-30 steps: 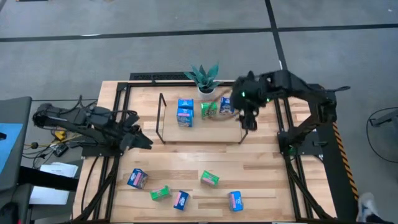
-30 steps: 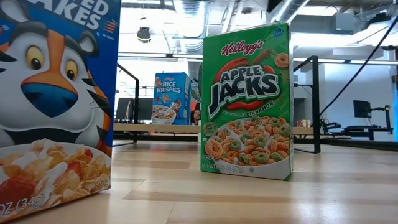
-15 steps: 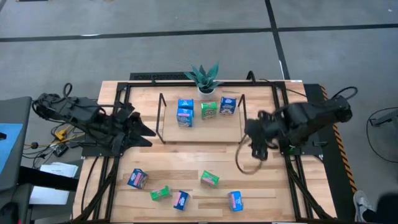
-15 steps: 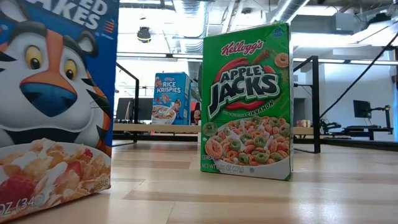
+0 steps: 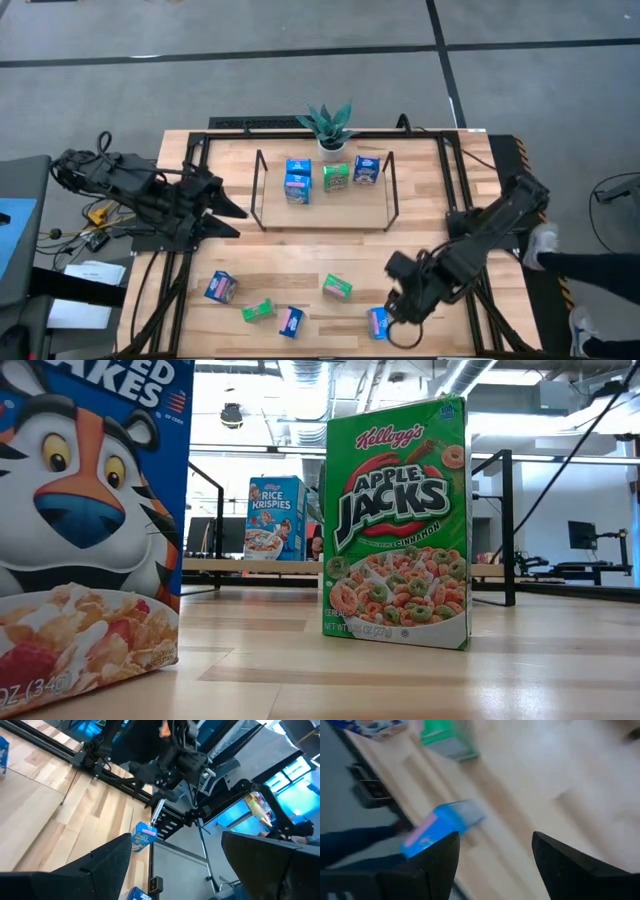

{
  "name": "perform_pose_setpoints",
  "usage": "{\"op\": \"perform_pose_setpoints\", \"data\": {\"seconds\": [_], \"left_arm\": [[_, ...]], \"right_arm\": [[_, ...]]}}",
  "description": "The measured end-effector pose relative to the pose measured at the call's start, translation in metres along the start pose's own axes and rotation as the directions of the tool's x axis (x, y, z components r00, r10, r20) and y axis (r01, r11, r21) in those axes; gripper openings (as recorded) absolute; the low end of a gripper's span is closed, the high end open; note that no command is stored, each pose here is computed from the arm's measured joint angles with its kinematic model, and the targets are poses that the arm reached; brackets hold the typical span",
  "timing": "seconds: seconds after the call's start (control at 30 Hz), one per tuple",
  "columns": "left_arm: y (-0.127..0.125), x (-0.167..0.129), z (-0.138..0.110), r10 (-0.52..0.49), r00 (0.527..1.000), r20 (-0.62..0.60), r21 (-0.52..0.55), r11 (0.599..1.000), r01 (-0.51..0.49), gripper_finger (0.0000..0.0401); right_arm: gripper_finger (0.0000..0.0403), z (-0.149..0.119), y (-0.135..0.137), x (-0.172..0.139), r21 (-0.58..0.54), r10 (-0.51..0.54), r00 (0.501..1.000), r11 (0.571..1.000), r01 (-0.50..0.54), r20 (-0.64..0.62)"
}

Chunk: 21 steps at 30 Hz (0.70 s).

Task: Stack cereal on shelf
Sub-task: Put the light blue cereal box on the shelf aligned with the other light blue cereal boxes

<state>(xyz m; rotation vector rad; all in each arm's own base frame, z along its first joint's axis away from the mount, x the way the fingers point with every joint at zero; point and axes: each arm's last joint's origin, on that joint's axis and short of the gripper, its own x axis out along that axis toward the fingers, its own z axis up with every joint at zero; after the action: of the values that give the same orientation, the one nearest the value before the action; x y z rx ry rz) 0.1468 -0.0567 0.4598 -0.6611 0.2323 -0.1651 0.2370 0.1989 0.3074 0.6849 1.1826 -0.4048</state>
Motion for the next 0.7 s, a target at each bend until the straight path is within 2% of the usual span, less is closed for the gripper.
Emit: {"op": "perform_pose_setpoints", "data": {"seconds": [0.23,0.43,0.7], "left_arm": [[0.001,-0.002,-0.003,-0.023,0.998,-0.058,0.069,0.997,0.027,0.03],[0.004,-0.002,-0.007,-0.007,0.993,-0.115,0.086,0.996,0.017,0.03],[0.006,-0.003,-0.01,0.015,0.99,-0.143,0.129,0.992,0.004,0.03]], "right_arm": [[0.0275,-0.01,0.022,0.033,0.165,0.028,0.996,0.986,-0.014,-0.08],[0.0275,-0.015,0.036,0.033,0.285,0.052,0.995,0.958,-0.025,-0.088],[0.0275,-0.017,0.061,0.054,0.299,0.019,0.997,0.954,0.006,-0.081]]}}
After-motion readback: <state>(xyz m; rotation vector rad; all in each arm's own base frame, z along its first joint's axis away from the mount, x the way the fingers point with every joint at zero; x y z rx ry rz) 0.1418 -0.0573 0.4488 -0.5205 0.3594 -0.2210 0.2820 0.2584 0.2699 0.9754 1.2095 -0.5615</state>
